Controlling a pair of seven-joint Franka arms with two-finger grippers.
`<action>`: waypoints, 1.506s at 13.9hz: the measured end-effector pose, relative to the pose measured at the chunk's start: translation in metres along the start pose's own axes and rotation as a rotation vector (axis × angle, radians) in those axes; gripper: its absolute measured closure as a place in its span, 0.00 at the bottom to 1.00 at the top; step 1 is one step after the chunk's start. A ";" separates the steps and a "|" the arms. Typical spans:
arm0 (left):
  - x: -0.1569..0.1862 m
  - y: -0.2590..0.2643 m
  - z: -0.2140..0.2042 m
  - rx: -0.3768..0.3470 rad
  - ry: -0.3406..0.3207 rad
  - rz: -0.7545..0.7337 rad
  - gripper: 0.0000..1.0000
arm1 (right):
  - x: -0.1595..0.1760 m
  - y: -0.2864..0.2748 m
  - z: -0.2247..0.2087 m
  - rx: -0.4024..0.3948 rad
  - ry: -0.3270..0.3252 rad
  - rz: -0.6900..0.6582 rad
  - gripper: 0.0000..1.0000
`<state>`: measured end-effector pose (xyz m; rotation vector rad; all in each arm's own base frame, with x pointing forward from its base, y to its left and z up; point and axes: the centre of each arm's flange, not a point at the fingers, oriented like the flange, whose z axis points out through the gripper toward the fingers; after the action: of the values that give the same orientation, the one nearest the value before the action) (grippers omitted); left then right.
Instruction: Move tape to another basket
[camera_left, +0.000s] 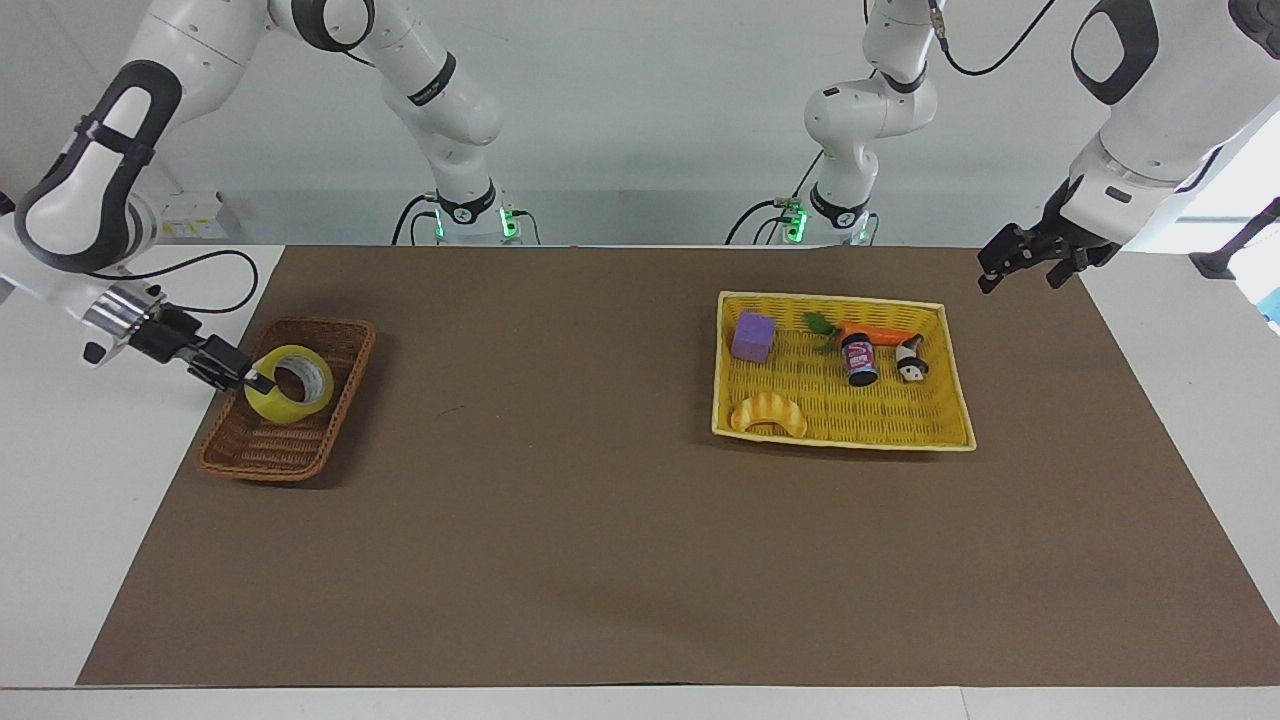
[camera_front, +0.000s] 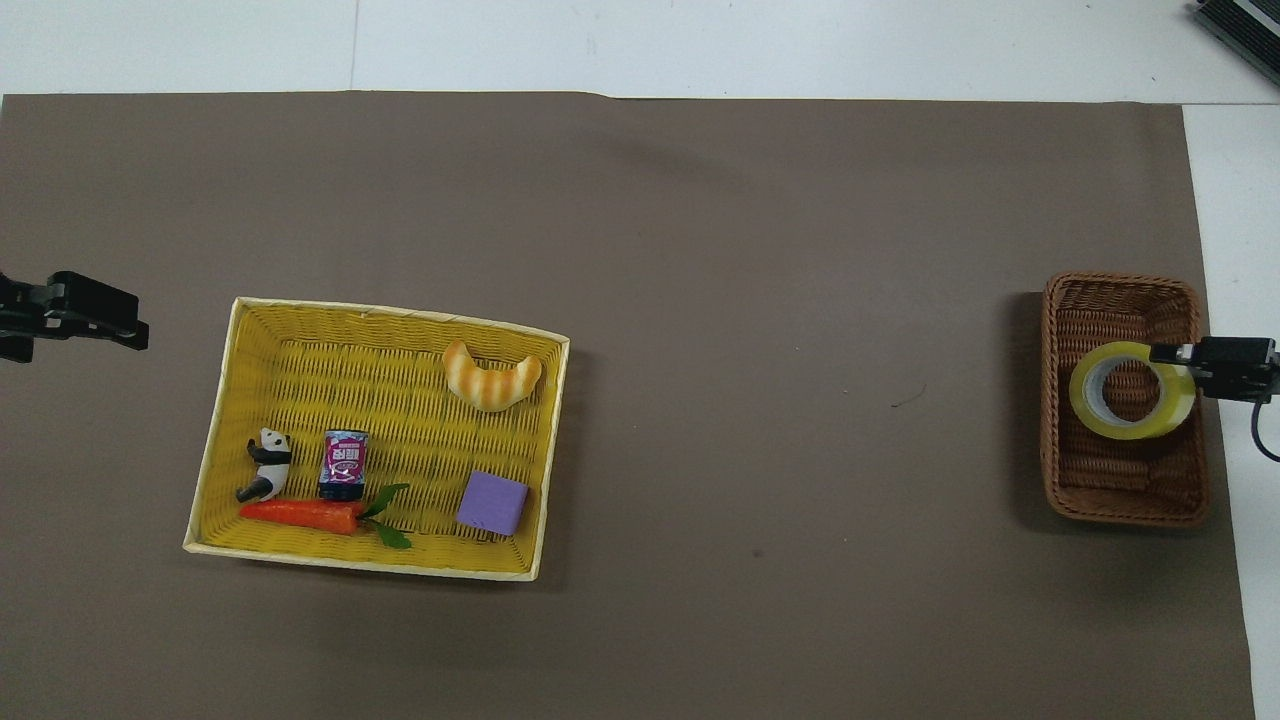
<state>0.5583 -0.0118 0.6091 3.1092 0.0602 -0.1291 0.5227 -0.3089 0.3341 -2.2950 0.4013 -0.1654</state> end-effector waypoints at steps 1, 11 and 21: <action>0.000 0.000 0.000 0.000 0.000 0.000 0.00 | -0.001 0.000 0.001 0.001 -0.001 0.001 0.40; 0.000 -0.001 0.000 0.000 0.000 -0.003 0.00 | 0.017 -0.025 -0.027 -0.024 0.049 -0.155 0.00; 0.000 -0.001 0.000 0.000 0.000 -0.003 0.00 | 0.050 -0.244 -0.038 -0.529 -0.031 -0.357 0.00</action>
<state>0.5583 -0.0111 0.6091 3.1092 0.0650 -0.1291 0.6178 -0.1953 0.5377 -2.8759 0.0075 -0.2203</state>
